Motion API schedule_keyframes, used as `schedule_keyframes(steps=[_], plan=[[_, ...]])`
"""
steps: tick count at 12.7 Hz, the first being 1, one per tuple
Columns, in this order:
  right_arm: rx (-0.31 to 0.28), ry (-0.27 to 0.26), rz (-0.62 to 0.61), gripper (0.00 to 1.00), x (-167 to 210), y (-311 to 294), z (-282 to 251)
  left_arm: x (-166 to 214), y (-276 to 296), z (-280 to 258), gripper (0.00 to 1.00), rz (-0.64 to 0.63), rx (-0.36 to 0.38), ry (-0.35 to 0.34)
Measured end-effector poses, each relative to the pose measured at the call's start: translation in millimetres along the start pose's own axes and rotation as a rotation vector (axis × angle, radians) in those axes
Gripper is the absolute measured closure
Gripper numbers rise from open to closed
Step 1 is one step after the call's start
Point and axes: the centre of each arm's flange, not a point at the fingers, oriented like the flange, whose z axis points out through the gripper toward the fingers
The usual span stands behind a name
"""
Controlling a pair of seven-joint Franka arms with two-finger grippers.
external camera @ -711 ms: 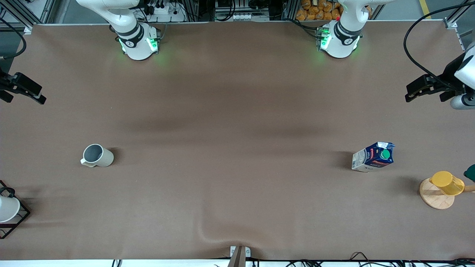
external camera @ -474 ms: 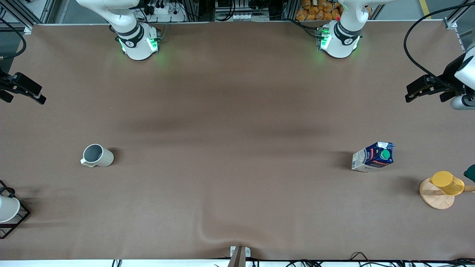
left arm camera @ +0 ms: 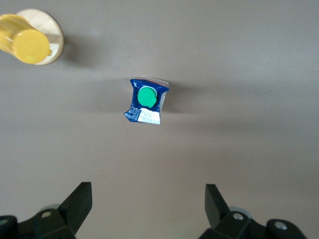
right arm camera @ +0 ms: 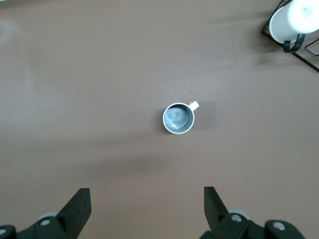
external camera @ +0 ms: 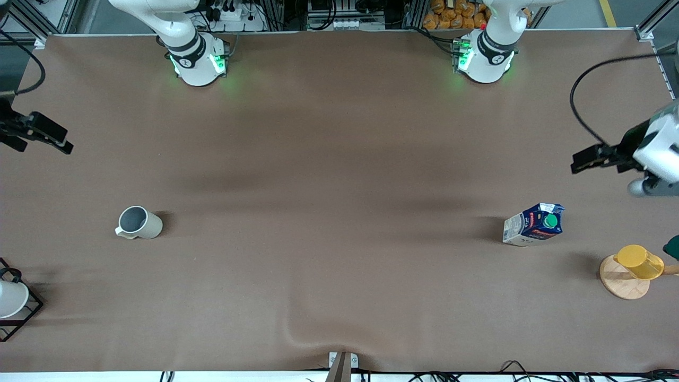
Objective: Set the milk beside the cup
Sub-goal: 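Reach the right gripper to the white mug while the left gripper reaches the milk, then grasp the white mug with the right gripper while the left gripper grasps the milk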
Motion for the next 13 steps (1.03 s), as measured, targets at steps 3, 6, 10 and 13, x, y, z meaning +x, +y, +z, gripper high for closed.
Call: schedule_keyframes(steps=[3, 6, 10, 13], plan=[[-0.007, -0.103, 0.004, 0.00, 21.7, 1.4, 58.3, 27.3, -10.3, 43.3, 0.00, 0.009, -0.001, -0.011], [-0.015, -0.208, 0.001, 0.00, 42.9, 0.3, 127.1, 45.8, -8.0, 85.7, 0.00, 0.040, -0.004, -0.012], [-0.020, -0.267, 0.006, 0.00, 45.0, 4.2, 181.4, 57.9, -1.3, 138.6, 0.00, 0.052, -0.008, -0.003], [-0.023, -0.264, -0.010, 0.00, 46.6, 30.0, 216.7, 61.8, -1.7, 165.1, 0.00, 0.053, -0.010, -0.029]])
